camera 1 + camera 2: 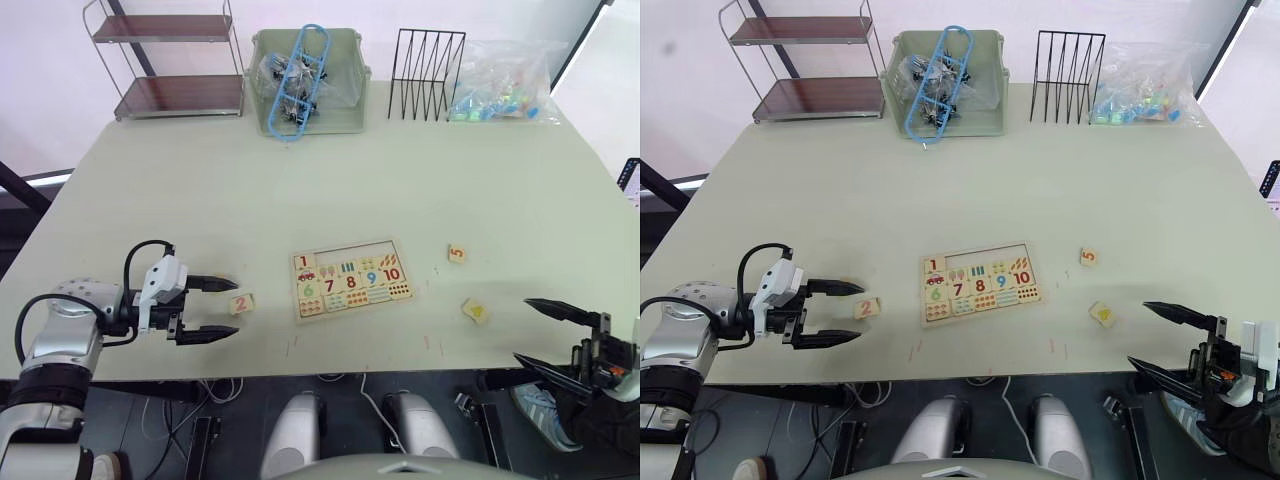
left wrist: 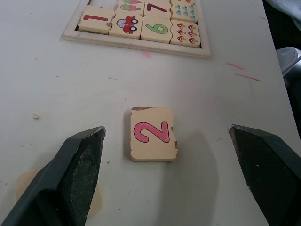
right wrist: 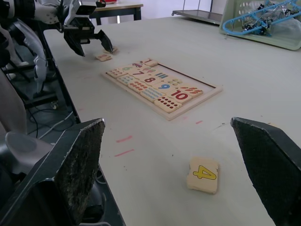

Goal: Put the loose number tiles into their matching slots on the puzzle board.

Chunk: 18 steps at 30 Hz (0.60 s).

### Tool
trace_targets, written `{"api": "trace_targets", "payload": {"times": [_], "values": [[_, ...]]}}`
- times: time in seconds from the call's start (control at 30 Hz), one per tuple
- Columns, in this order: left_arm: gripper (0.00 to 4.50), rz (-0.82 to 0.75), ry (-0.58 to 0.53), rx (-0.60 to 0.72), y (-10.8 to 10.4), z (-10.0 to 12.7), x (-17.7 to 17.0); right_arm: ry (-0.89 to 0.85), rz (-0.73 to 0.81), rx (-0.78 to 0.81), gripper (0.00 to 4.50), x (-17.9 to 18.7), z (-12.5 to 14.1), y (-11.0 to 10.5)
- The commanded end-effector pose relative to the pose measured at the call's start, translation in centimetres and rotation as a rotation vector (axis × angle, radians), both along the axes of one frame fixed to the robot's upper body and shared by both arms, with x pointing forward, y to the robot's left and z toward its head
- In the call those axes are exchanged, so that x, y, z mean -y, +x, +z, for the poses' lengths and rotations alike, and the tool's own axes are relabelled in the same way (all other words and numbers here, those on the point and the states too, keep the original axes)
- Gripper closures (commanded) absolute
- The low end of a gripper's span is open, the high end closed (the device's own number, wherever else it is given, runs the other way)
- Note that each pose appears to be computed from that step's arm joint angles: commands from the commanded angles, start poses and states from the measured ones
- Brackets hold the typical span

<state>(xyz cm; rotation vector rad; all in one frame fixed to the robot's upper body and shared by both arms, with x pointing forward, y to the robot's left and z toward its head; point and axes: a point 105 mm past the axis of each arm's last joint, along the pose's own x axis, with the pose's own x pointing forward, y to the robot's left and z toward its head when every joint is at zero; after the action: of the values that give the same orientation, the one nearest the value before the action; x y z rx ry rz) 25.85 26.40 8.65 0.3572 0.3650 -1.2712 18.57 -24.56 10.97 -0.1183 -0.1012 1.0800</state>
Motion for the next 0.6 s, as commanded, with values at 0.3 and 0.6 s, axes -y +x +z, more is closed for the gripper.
{"api": "trace_targets", "payload": {"times": [0.3,0.6], "values": [[0.84,-0.036,0.010,0.022,0.05,0.47,0.40,-0.005,0.000,0.053,0.00,-0.84,1.05,0.49],[0.84,-0.023,0.031,0.027,0.21,0.13,0.41,-0.007,-0.003,0.056,0.00,-1.09,1.46,0.54]]}}
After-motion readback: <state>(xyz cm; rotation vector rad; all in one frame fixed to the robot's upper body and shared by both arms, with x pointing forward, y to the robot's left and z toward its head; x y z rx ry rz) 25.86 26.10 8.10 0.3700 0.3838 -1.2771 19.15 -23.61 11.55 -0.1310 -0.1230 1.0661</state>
